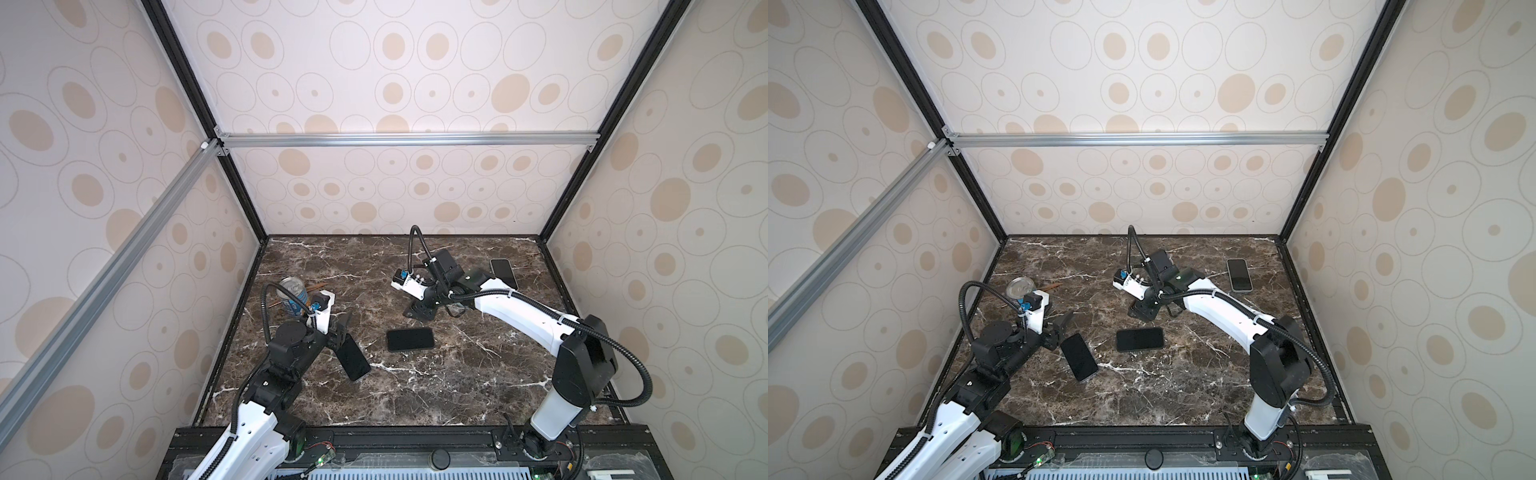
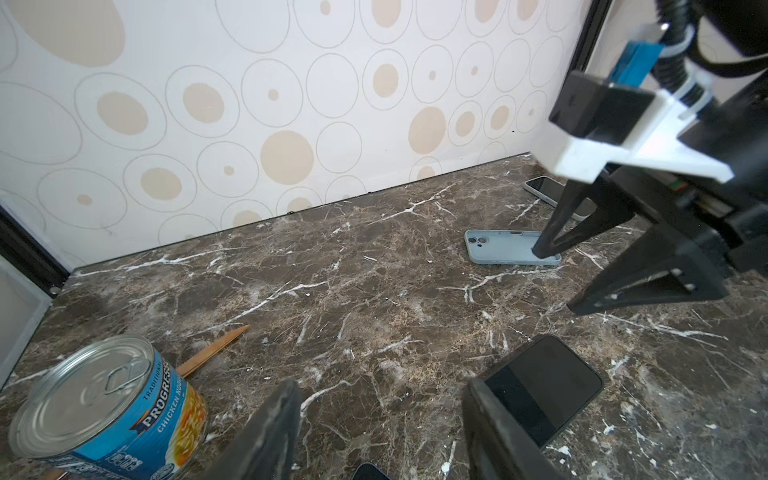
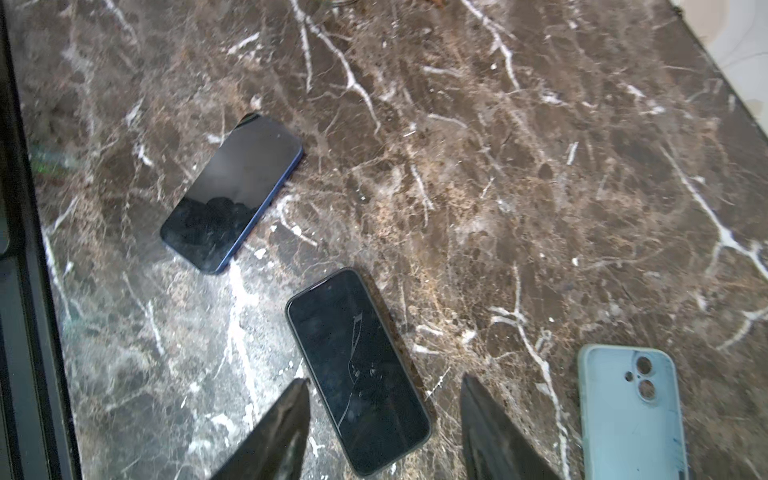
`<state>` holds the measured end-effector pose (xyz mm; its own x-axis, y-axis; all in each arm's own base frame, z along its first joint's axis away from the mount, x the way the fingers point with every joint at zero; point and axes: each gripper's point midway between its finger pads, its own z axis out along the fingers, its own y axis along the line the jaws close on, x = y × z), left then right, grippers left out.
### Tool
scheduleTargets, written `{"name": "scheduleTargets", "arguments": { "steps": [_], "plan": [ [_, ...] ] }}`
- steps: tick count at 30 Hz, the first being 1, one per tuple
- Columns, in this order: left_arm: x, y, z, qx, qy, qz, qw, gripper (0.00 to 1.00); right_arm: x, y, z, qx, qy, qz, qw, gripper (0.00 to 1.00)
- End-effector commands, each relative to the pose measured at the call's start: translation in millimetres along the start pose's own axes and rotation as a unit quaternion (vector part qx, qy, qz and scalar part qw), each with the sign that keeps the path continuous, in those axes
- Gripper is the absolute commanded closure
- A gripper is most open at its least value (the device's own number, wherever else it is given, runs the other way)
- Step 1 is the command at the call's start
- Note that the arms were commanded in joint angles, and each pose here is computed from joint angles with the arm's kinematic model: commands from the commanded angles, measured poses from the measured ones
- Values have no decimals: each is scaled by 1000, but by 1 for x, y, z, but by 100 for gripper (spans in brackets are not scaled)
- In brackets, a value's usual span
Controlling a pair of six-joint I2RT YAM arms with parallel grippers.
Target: Put the phone into the phone case
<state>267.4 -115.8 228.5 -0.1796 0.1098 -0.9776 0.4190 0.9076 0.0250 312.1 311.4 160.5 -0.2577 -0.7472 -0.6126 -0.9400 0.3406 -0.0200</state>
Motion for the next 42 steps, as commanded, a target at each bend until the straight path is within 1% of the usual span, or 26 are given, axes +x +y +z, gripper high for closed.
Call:
{"name": "scheduleTargets", "arguments": {
  "steps": [1, 4, 5, 6, 7, 11, 15, 20, 27, 36, 42],
  "plan": [
    [16, -4, -3, 11, 17, 23, 1000, 36, 7, 20, 5, -45, -7, -83, 995, 36],
    [24, 3, -4, -11, 20, 21, 1000, 34, 16, 22, 13, -48, -8, -103, 994, 30],
    [25, 6, -3, -19, 20, 22, 999, 33, 20, 23, 16, -49, -5, -109, 993, 26],
    [26, 9, -3, -27, 22, 23, 999, 32, 24, 24, 19, -51, -1, -115, 992, 18],
    [26, 11, -3, -34, 22, 25, 999, 32, 27, 25, 22, -53, 6, -118, 992, 1],
    [30, 18, -3, -53, 28, 28, 998, 31, 43, 25, 35, -60, 47, -120, 990, 1],
    [31, 23, -4, -67, 30, 30, 997, 30, 58, 24, 48, -56, 84, -140, 985, 1],
    [32, 29, -4, -85, 29, 31, 995, 25, 67, 28, 61, -66, 97, -157, 981, 1],
    [37, 31, -1, -91, 40, 32, 995, 24, 76, 28, 78, -79, 116, -169, 976, 1],
    [37, 32, -2, -93, 41, 33, 994, 24, 96, 23, 94, -95, 166, -175, 966, 1],
    [39, 31, -1, -92, 42, 33, 994, 24, 109, 25, 96, -110, 199, -176, 958, 0]
  ]
}}
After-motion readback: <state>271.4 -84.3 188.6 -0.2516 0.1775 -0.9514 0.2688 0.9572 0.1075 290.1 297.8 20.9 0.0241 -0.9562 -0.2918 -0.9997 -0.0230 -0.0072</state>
